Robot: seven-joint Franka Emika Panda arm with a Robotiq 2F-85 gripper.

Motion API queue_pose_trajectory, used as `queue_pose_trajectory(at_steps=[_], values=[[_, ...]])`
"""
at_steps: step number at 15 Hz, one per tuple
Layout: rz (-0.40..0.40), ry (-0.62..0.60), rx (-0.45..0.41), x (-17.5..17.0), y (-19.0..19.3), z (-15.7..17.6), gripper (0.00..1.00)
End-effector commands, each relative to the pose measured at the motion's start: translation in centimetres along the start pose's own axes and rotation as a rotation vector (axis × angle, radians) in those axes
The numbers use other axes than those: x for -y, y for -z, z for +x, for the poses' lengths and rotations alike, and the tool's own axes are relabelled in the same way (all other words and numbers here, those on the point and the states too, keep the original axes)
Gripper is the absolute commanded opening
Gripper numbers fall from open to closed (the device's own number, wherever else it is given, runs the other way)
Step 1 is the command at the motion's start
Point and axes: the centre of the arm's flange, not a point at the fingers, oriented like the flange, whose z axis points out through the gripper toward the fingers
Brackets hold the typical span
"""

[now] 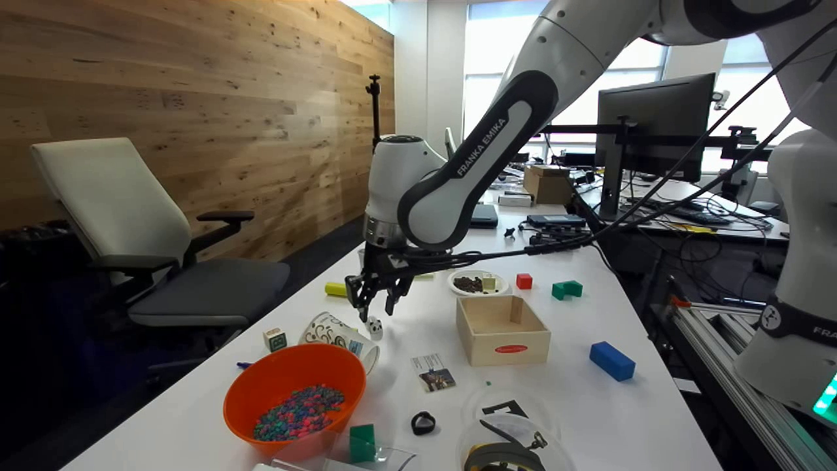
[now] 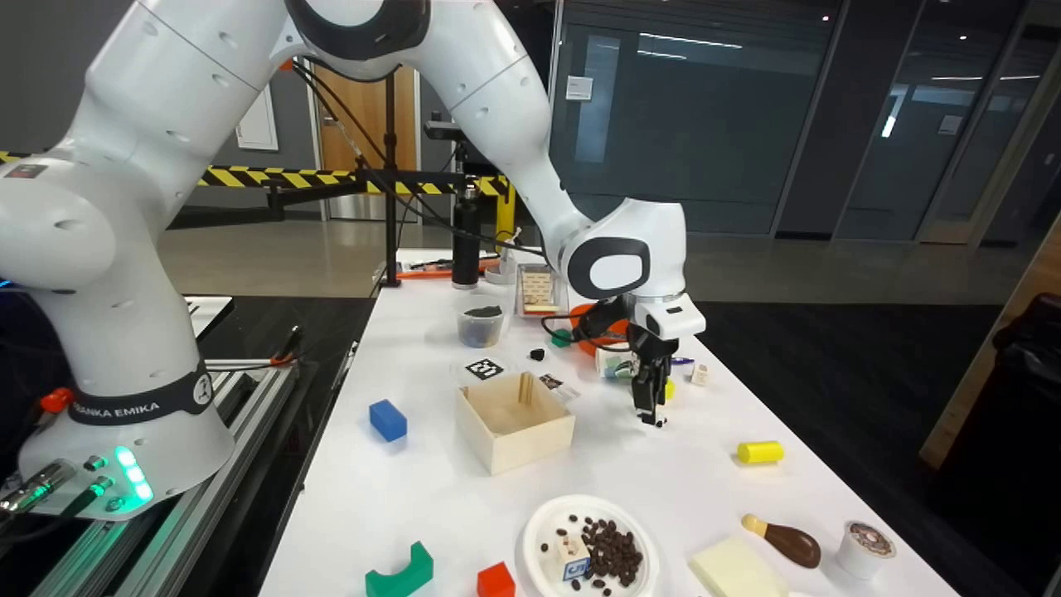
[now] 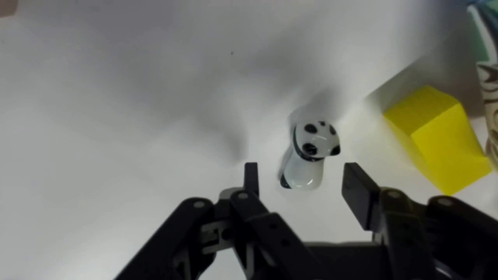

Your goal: Put the brown object and panda in the white container on the left then close the container.

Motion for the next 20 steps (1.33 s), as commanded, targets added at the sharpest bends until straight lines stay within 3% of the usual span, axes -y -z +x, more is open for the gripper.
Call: queue_pose_trajectory(at_steps=[1,4,8,9,11,14,15,16,18,20], values=[[-0.012,-0.020,0.012,0.8,-0.5,0.6,0.33],[-0.016,-0.018,0.018,1.0,-0.9,0.6,0.20],[-0.022,-0.018,0.030,1.3,-1.0,0.7,0.27],[-0.023,-0.018,0.031,1.3,-1.1,0.7,0.24],[-0.026,-0.017,0.035,1.3,-1.3,0.6,0.28],[-0.031,-0.017,0.039,1.2,-1.7,0.5,0.43],[-0.032,-0.016,0.040,1.2,-1.8,0.4,0.36],[-0.033,-0.015,0.041,1.2,-1.9,0.4,0.13],[-0.031,-0.013,0.042,1.2,-1.7,0.4,0.06],[-0.019,-0.005,0.040,1.5,-1.0,0.1,0.07]])
